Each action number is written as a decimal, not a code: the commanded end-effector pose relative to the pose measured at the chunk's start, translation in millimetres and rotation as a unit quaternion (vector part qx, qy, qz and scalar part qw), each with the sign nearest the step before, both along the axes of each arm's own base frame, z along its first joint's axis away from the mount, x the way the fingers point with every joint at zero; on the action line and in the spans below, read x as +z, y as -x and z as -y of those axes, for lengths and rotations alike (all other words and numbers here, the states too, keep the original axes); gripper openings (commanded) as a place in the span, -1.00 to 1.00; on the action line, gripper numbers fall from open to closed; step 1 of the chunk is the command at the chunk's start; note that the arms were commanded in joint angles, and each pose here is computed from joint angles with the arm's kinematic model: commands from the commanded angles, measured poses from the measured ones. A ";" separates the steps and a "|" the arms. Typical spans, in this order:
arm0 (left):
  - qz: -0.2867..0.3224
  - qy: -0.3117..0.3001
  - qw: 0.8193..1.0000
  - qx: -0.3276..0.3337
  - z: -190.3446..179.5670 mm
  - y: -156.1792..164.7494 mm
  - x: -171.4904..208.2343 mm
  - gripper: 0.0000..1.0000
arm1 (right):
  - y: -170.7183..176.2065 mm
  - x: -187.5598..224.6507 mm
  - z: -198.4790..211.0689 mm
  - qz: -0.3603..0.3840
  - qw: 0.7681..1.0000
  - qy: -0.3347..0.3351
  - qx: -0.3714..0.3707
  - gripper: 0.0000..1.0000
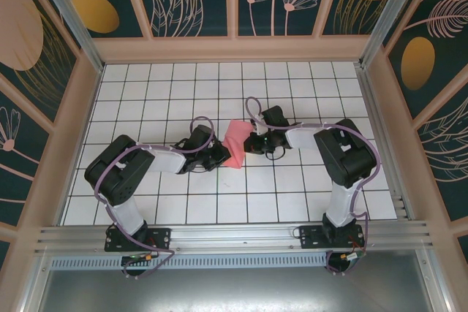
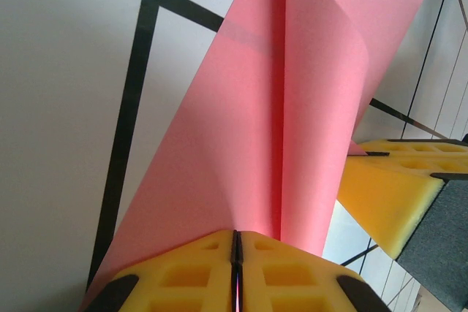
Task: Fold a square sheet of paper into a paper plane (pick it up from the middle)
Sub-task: Fold the triangle a second time at the center of the table.
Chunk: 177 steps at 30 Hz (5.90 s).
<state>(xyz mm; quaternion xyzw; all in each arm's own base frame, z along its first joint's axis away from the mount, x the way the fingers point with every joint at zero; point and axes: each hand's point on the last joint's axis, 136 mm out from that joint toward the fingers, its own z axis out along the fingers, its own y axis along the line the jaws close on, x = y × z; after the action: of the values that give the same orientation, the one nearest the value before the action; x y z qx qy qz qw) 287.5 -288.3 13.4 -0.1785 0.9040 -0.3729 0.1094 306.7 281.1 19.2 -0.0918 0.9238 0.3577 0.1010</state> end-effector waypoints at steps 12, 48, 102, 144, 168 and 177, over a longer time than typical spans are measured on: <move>-0.021 -0.043 0.999 -0.006 -12.9 12.5 -16.8 -0.78 | -2.3 11.5 -7.8 0.020 1.000 -0.001 0.021 -0.87; 0.096 0.046 0.994 0.027 3.8 -29.1 71.5 -1.00 | 6.0 -19.0 1.9 -0.010 0.999 0.034 0.017 -0.86; -0.017 -0.031 0.999 0.007 -2.4 -14.5 -31.5 -1.00 | 33.0 50.1 -39.0 -0.009 0.998 -0.063 -0.021 -0.94; -0.018 -0.024 1.000 0.006 -0.4 -14.3 -31.1 -1.00 | 43.4 18.3 -41.1 -0.052 0.998 -0.029 -0.031 -1.00; -0.023 -0.029 0.999 0.006 -2.6 -12.2 -34.3 -1.00 | 55.3 -3.6 -22.7 -0.066 0.997 0.021 -0.030 -1.00; -0.022 -0.030 0.999 0.006 -3.2 -11.8 -33.2 -1.00 | 51.6 17.8 -44.1 -0.047 0.999 0.000 -0.005 -1.00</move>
<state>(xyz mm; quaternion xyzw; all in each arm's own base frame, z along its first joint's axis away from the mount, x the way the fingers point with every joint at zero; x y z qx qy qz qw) 317.2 -302.9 14.1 -0.1762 0.8947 -0.3900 0.1277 255.7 318.8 27.0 -0.0533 0.9291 0.3619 0.0546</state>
